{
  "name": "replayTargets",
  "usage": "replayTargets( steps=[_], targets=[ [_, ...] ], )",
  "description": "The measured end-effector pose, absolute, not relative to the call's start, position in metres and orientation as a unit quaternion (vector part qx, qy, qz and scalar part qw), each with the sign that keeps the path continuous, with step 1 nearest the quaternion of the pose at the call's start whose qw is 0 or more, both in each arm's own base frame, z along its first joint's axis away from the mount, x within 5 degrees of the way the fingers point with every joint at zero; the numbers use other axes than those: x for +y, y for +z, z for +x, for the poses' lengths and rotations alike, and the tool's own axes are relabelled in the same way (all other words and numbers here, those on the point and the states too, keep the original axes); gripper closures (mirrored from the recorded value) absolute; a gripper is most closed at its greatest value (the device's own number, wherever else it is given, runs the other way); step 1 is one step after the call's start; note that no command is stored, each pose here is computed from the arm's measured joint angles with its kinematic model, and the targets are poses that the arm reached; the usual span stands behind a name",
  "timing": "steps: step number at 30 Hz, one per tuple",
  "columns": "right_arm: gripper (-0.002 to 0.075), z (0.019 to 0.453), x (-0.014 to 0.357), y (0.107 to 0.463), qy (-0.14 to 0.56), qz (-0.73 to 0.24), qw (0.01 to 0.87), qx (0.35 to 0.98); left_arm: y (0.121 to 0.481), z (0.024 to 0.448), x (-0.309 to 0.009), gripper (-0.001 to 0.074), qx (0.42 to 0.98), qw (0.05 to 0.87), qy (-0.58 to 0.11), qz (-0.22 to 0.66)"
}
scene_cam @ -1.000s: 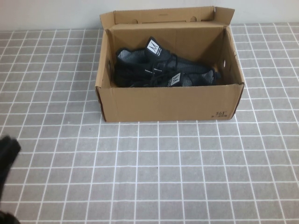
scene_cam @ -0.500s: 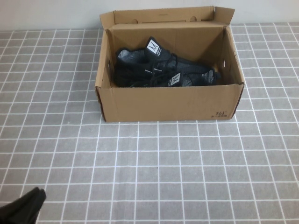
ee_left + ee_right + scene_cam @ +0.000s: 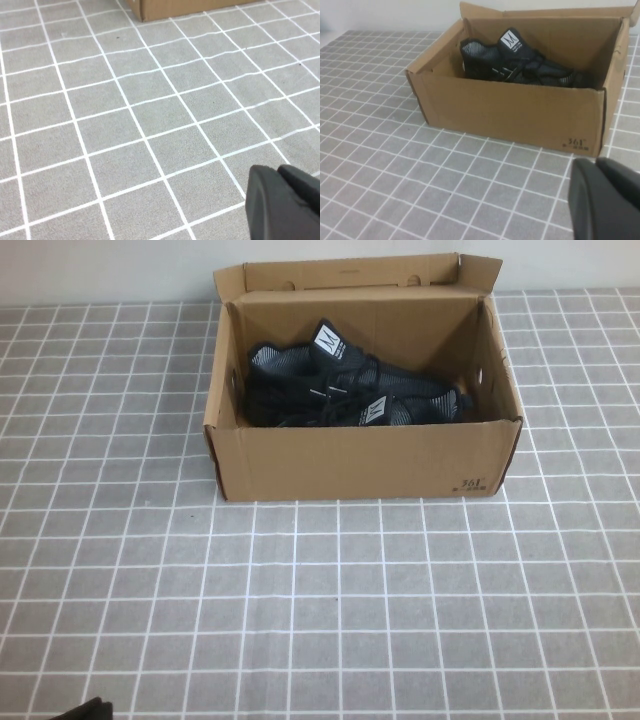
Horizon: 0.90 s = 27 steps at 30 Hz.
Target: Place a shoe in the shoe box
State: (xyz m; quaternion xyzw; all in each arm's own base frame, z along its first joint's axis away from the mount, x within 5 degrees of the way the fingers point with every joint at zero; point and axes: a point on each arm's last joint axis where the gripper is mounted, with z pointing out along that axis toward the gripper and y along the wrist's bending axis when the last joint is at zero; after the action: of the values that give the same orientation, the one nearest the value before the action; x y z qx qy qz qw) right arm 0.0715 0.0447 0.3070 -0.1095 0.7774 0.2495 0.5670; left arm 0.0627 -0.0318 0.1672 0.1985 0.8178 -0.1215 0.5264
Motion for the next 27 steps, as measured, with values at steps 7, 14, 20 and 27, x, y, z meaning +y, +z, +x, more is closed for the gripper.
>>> replayTargets(
  steps=[7,14,20,27],
  targets=[
    [0.0742,0.071,0.045,0.306,0.247,-0.111,0.565,0.779,0.167,0.062,-0.032,0.0736,0.819,0.525,-0.121,0.199],
    [0.0742,0.070,0.028,0.308,0.183,-0.067,0.624,0.757,0.167,0.062,-0.032,0.0736,0.819,0.524,-0.121,0.199],
    [0.0742,0.069,0.008,0.269,0.113,0.026,0.712,0.693,0.167,0.062,-0.032,0.0736,0.819,0.524,-0.121,0.199],
    [0.0742,0.056,0.002,0.215,0.099,0.060,0.736,0.667,0.167,0.062,-0.032,0.0736,0.819,0.524,-0.121,0.199]
  ],
)
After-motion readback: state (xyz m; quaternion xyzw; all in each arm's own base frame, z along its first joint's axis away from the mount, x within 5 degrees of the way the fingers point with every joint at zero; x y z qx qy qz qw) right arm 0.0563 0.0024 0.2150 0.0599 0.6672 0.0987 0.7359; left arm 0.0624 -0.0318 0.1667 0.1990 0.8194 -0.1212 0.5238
